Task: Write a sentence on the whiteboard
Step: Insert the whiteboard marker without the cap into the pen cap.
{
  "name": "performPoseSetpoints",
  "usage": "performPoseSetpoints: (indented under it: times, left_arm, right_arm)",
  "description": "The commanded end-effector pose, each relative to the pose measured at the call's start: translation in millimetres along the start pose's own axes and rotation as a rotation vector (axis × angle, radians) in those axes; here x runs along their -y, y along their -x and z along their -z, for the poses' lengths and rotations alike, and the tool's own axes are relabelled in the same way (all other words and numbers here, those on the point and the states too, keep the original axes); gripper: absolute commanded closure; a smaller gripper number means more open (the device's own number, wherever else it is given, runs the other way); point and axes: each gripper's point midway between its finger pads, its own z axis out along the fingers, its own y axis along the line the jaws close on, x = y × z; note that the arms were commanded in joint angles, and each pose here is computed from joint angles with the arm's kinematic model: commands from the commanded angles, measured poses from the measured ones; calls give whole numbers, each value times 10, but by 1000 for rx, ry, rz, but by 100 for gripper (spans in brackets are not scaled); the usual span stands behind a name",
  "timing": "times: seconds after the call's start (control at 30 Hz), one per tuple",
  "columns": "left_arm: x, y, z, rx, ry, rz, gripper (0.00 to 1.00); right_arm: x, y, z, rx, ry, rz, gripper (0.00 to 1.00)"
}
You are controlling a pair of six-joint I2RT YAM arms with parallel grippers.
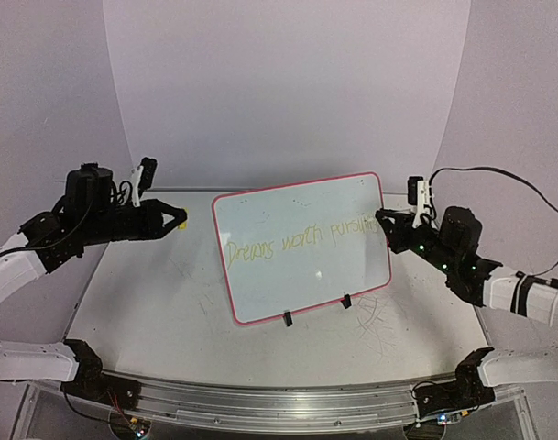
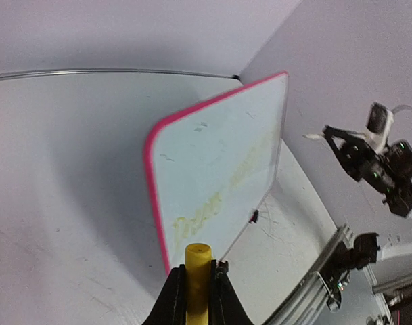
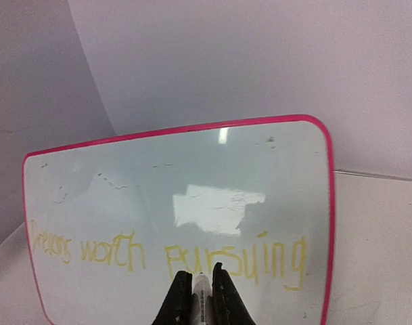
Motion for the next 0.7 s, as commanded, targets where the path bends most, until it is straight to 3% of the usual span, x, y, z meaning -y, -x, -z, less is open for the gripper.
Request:
performPoseSetpoints:
  times: [0.0, 0.13, 0.33, 0.67]
  left_arm:
    - [608, -154, -260, -29, -165, -224, 100]
    - [927, -505, -565, -40, -225, -423, 100]
    - [1070, -947, -998, -4, -302, -674, 100]
    - [1316, -1583, -1471, 67, -352, -770, 100]
  right_arm:
    - [-575, 182, -182, -98, 315, -58, 100]
    - [-768, -25, -409, -306, 433, -184, 100]
    - [-942, -148, -418, -381, 538, -251, 100]
    - [-1073, -435, -237, -451, 510, -157, 100]
